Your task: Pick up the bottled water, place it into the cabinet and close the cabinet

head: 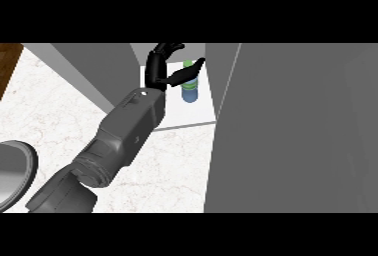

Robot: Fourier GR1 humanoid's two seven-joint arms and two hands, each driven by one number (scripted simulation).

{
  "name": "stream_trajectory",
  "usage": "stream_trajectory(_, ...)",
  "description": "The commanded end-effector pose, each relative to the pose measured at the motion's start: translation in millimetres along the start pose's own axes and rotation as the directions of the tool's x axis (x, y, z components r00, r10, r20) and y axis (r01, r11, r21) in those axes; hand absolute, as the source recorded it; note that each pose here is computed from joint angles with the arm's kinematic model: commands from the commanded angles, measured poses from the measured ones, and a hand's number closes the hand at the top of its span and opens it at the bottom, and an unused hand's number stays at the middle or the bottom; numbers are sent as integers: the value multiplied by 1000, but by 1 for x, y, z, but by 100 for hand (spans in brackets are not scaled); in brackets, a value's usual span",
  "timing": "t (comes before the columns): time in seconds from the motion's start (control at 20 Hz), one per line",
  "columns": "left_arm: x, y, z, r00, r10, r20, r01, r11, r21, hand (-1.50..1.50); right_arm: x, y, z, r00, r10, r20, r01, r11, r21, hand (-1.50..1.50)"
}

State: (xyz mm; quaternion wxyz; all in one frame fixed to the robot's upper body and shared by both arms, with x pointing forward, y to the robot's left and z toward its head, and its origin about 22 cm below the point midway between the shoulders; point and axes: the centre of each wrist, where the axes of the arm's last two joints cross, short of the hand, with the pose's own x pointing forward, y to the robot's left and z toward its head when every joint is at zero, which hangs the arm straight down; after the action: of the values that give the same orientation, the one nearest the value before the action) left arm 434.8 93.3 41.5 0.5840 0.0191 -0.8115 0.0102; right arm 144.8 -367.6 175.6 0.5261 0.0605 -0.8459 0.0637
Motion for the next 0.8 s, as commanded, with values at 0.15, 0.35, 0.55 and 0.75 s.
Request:
stream_trajectory(0.15, -14, 0, 16, 996, 87, 34, -87, 996, 7, 150, -1, 7, 11, 1000, 10, -24, -9, 1000, 14, -150)
stream_trajectory(0.35, -15, -1, 19, 993, 115, 35, -115, 993, 6, 150, 3, 8, 10, 999, 34, -24, -33, 999, 26, -150)
stream_trajectory(0.55, -33, 1, 44, 982, 189, 7, -189, 982, -15, 150, 3, -1, 9, 998, 43, -38, -41, 998, 40, -150)
stream_trajectory(0.75, -31, -4, 48, 965, 260, -20, -261, 962, -84, 150, 16, 14, 15, 996, 74, -53, -72, 997, 34, -150)
